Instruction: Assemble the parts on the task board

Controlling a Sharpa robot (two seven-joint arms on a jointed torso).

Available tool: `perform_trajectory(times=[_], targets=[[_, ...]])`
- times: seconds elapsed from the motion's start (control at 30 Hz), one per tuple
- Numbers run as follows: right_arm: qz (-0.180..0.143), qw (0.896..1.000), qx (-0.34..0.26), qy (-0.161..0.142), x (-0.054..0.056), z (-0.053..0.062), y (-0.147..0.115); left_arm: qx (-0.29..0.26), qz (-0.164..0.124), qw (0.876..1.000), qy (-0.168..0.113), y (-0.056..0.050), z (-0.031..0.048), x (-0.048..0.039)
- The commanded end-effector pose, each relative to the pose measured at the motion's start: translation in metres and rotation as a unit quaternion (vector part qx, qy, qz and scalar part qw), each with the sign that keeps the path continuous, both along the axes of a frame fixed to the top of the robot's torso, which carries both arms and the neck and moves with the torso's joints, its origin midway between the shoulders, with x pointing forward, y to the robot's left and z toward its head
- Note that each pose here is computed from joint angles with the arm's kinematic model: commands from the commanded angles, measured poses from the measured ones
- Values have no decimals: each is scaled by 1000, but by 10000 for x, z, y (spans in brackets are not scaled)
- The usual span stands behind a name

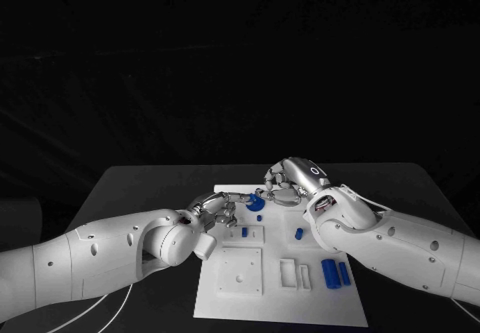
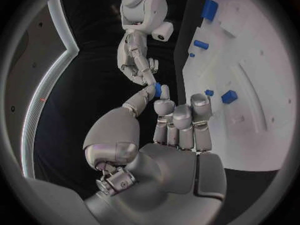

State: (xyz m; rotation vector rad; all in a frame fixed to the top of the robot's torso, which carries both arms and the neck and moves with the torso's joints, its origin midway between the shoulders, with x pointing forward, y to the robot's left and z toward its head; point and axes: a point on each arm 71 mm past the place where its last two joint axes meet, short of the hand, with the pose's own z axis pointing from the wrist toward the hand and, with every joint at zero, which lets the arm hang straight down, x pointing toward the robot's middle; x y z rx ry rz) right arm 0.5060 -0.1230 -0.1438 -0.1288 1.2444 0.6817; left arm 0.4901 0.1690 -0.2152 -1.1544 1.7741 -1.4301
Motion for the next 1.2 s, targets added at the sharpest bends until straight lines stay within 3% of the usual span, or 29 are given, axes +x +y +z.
perform_trajectory(times=[0.03,0.4,0.63,0.77,0.9,1.03,1.2], targets=[[-7,1000,4,-1,15,7,-17,-3,-25,1000,-3,-54,7,-29],[-6,1000,2,2,24,-1,9,-4,-29,1000,-3,-70,9,-37],[-20,1000,11,7,62,-11,-123,24,-22,999,-15,-13,4,-19],[-23,999,35,28,100,-25,-242,66,-18,997,-28,41,-5,-4],[-19,994,86,66,149,-28,-390,116,-6,993,-21,133,-36,23],[-19,989,120,82,182,14,-533,159,-4,987,-35,188,15,67],[-30,974,181,131,264,34,-763,200,-9,978,-53,223,109,117]])
